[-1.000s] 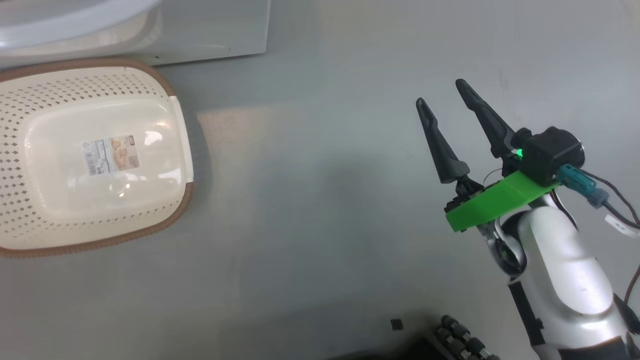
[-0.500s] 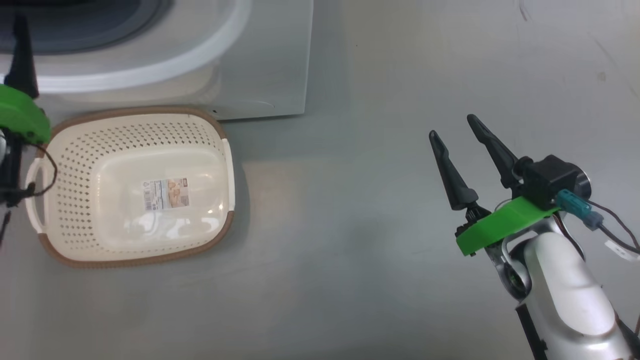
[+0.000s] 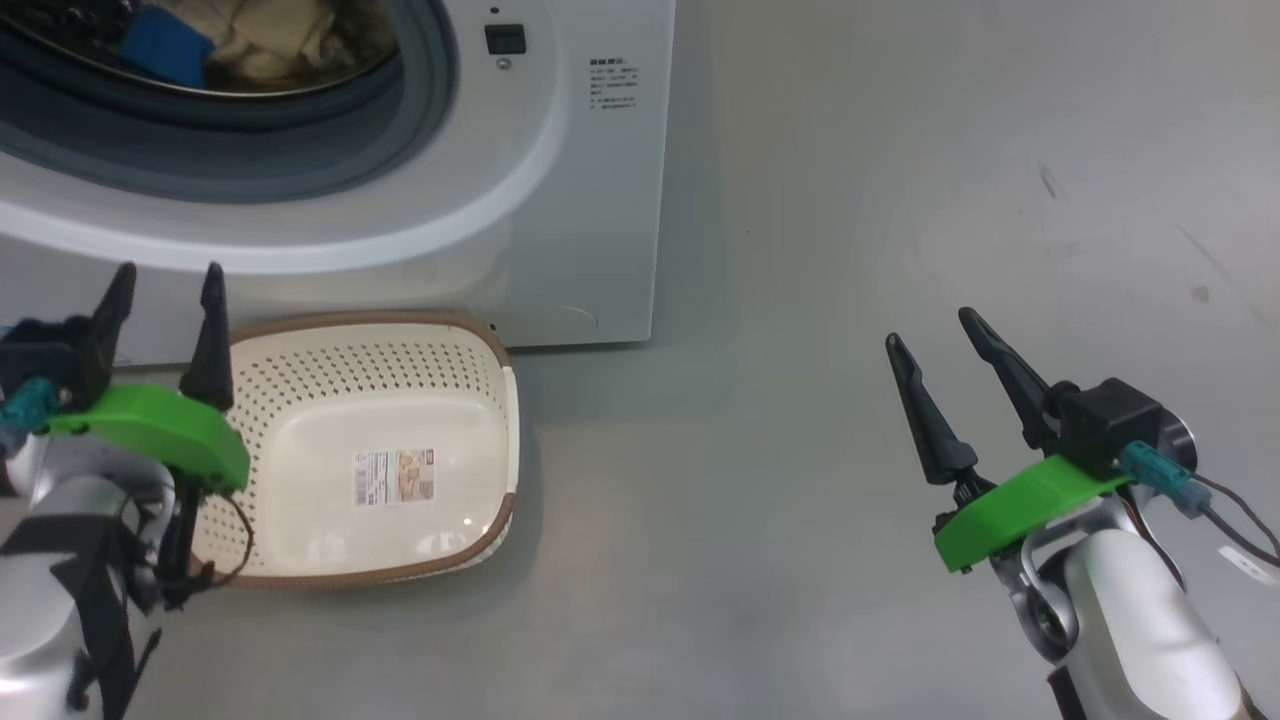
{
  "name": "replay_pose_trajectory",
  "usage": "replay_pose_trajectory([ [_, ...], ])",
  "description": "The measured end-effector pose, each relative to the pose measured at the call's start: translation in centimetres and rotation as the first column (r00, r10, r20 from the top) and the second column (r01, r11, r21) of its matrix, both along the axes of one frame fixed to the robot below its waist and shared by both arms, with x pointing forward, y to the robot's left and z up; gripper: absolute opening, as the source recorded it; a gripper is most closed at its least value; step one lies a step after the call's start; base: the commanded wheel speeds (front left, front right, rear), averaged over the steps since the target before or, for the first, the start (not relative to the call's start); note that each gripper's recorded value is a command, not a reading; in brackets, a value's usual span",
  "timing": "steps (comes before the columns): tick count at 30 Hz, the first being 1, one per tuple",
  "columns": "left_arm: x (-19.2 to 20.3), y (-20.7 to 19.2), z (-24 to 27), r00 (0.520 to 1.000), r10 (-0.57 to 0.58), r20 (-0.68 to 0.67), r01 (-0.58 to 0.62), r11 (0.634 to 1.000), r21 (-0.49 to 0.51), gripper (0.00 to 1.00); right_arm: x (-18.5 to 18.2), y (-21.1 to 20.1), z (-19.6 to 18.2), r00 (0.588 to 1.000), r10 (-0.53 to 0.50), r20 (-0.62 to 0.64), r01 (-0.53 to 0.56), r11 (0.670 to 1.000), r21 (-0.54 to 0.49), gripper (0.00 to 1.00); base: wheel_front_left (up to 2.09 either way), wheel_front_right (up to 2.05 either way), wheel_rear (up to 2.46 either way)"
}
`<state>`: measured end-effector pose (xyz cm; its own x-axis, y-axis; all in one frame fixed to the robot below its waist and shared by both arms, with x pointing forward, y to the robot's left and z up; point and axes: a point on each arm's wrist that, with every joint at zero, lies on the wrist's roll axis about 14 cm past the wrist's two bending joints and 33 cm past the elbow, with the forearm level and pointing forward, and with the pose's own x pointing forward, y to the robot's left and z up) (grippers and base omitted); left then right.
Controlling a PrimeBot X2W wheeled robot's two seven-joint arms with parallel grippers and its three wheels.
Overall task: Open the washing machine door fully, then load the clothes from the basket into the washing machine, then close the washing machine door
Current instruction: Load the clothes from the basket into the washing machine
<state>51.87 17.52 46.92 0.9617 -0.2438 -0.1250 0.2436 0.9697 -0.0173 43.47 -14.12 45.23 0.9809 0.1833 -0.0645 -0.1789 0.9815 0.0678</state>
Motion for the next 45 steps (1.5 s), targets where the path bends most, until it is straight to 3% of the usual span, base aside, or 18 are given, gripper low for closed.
replay_pose_trajectory([
  [8,-5.0,-0.3,1.3,0.998,0.049,0.034,-0.047,0.997,-0.064,1.00,-1.7,-0.2,2.6,0.998,-0.008,0.061,0.008,1.000,0.007,1.00,0.00,0.00,0.00],
  [21,-11.6,-0.8,3.5,0.986,0.122,0.116,-0.109,0.987,-0.117,1.00,-5.4,-1.0,3.9,0.995,-0.036,0.088,0.035,0.999,0.020,1.00,0.00,0.00,0.00],
  [31,-14.2,-1.0,4.3,0.975,0.161,0.151,-0.141,0.980,-0.139,1.00,-6.2,-0.6,5.0,0.992,-0.029,0.119,0.026,0.999,0.030,1.00,0.00,0.00,0.00],
  [39,-14.4,-1.4,5.2,0.971,0.162,0.176,-0.126,0.972,-0.197,1.00,-6.5,-0.4,5.0,0.993,-0.026,0.119,0.021,0.999,0.043,1.00,0.00,0.00,0.00],
  [45,-14.7,-1.8,5.0,0.973,0.143,0.180,-0.109,0.977,-0.185,1.00,-6.5,-0.4,5.0,0.993,-0.026,0.119,0.021,0.999,0.046,1.00,0.00,0.00,0.00],
])
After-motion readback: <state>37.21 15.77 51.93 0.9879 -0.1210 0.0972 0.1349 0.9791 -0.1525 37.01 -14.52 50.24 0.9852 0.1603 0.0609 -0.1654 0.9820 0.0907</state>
